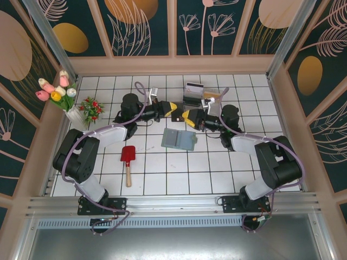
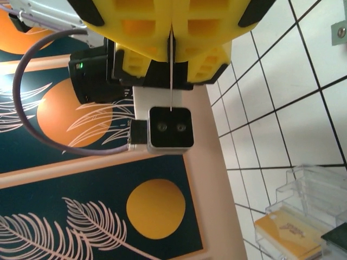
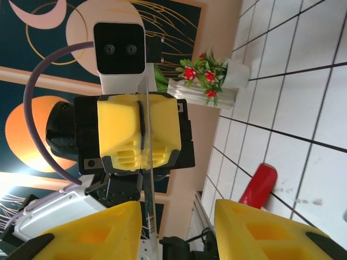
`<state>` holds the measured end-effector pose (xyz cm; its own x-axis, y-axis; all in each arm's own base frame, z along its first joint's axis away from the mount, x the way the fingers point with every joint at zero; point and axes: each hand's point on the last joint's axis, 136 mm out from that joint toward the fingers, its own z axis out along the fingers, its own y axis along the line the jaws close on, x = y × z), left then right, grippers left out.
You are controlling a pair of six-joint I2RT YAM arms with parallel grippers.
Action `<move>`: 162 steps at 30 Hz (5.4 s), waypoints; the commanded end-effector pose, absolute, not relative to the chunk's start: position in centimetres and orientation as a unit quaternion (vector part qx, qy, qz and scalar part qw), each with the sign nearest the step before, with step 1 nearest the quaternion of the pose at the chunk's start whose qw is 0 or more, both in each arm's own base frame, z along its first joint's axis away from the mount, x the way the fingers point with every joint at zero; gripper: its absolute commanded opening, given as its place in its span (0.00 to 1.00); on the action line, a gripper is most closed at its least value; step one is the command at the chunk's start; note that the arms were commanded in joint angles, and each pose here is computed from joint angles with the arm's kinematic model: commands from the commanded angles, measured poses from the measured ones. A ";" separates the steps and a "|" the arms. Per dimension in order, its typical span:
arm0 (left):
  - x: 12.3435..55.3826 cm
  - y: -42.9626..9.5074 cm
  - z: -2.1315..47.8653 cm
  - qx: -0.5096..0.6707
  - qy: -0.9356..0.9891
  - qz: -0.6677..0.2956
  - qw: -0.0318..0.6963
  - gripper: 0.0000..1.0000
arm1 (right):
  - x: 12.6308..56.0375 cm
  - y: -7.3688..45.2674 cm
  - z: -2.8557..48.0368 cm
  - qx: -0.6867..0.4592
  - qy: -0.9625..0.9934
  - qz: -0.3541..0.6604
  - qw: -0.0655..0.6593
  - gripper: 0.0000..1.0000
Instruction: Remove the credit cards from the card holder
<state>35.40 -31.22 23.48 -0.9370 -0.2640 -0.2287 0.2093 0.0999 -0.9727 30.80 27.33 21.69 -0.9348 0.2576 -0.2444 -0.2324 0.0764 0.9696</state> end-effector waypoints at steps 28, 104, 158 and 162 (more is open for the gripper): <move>38.2 -26.6 20.3 -0.121 0.783 -0.568 0.223 0.72 | 34.2 25.4 23.7 -0.027 0.743 0.568 0.352 0.00; 36.3 -20.0 9.8 -0.149 0.880 -0.404 0.199 0.99 | 49.0 21.4 11.3 -0.652 0.685 0.033 0.324 0.00; 32.0 -23.1 8.7 -0.069 0.920 -0.342 0.179 0.88 | 38.5 21.1 20.2 -0.105 0.872 0.188 0.440 0.21; 31.3 -24.8 8.4 -0.050 0.920 -0.353 0.160 0.80 | 35.7 21.4 17.8 -0.021 0.898 0.217 0.383 0.21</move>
<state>31.29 -24.06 8.42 -0.9360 -0.2371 -0.2603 0.0015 0.7365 -0.6765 36.43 22.93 18.39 -0.6280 -0.1078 -0.7707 -0.4346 0.8701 0.2324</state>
